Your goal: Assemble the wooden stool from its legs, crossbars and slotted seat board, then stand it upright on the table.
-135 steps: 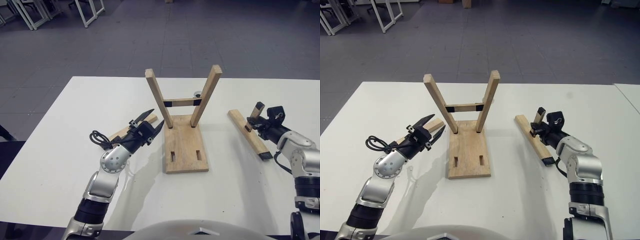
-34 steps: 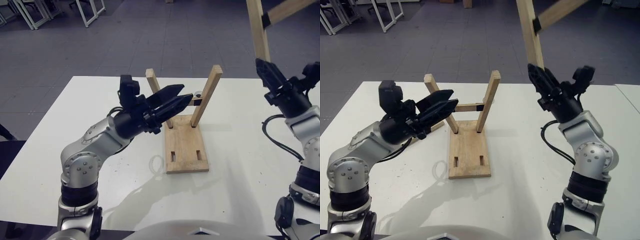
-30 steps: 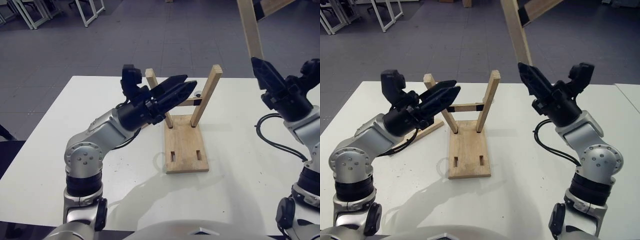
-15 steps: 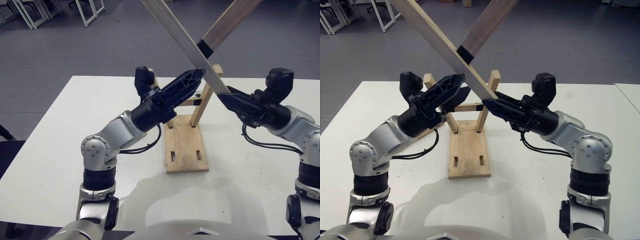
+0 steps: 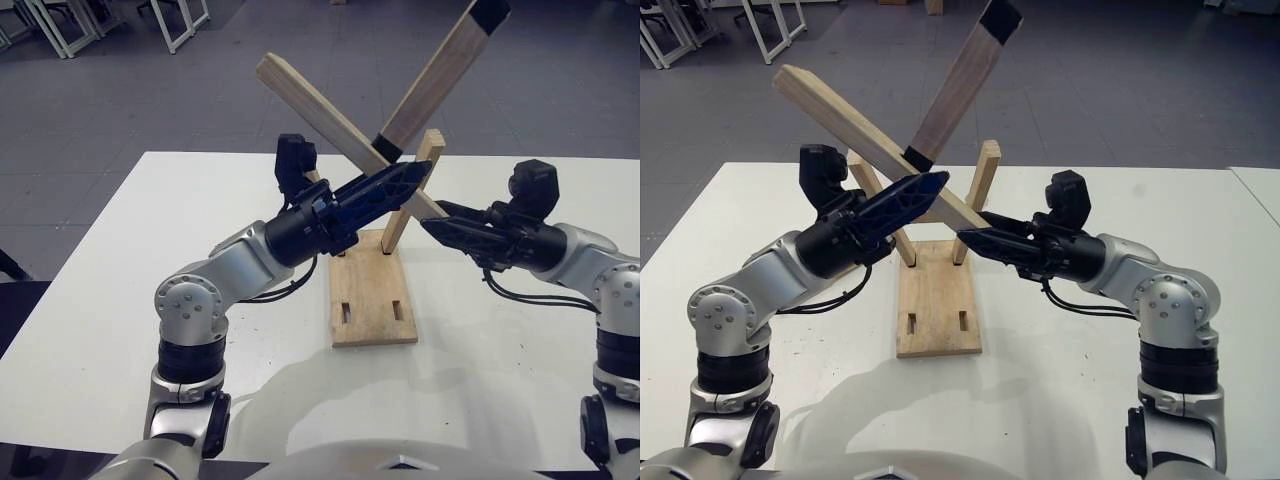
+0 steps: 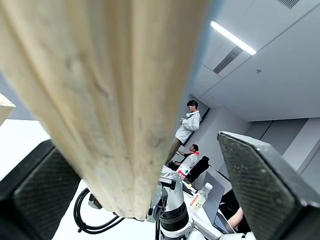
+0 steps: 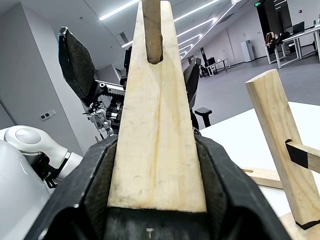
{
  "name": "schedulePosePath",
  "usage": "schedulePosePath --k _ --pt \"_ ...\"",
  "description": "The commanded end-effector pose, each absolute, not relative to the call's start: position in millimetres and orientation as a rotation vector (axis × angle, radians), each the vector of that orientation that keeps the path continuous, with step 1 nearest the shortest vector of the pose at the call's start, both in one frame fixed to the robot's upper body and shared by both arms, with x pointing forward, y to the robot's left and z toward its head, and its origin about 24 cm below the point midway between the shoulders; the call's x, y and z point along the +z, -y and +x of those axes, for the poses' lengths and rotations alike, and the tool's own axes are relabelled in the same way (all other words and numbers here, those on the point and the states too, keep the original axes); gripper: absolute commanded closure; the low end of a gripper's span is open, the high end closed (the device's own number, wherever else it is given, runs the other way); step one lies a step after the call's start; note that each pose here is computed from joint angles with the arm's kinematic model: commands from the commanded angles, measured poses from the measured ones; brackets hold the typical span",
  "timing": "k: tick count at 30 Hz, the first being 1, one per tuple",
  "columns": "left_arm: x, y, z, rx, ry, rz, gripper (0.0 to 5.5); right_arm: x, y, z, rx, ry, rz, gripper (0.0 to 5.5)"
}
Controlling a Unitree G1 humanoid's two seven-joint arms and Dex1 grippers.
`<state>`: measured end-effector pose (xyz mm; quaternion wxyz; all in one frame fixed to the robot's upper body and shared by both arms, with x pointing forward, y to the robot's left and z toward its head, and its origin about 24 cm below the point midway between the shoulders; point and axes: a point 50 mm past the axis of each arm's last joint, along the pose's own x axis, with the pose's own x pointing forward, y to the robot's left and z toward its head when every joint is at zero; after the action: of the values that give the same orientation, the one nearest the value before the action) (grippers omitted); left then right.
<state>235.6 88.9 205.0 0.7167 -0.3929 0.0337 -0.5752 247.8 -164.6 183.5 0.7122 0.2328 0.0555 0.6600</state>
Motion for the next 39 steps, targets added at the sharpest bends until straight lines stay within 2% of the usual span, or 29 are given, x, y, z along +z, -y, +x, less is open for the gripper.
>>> schedulePosePath --k 1,4,11,19,20,27,32,35,39 --pt "211.7 -93.4 235.2 -1.298 -0.024 -0.867 1.53 180.9 168.7 251.0 1.428 -0.158 0.502 3.48" --pt "213.2 -95.3 233.7 -1.310 -0.007 -0.871 1.93 181.3 169.7 253.1 1.425 -0.171 0.540 3.48" --pt "211.0 -94.7 229.6 -1.350 -0.013 -0.858 3.25 183.1 168.6 253.6 1.447 -0.207 0.569 3.48" --pt "209.4 -102.8 237.0 -1.301 -0.001 -0.861 3.30 184.2 172.1 255.1 1.426 -0.210 0.543 3.48" --pt "209.9 -106.0 239.0 -1.289 0.010 -0.856 3.30 184.7 172.3 255.4 1.425 -0.206 0.532 3.10" --pt "210.4 -129.0 253.9 -1.194 0.058 -0.785 3.41 179.2 179.7 253.8 1.425 -0.230 0.401 1.84" --pt "222.4 -159.2 263.6 -1.111 0.122 -0.618 3.41 157.2 200.4 239.4 1.452 -0.383 0.266 1.82" --pt "217.9 -168.8 256.5 -1.153 0.055 -0.480 3.42 143.2 204.3 240.8 1.416 -0.425 0.195 1.82" --pt "191.1 -174.4 242.6 -1.224 -0.129 -0.324 3.42 131.7 203.7 237.8 1.404 -0.448 0.136 1.82"
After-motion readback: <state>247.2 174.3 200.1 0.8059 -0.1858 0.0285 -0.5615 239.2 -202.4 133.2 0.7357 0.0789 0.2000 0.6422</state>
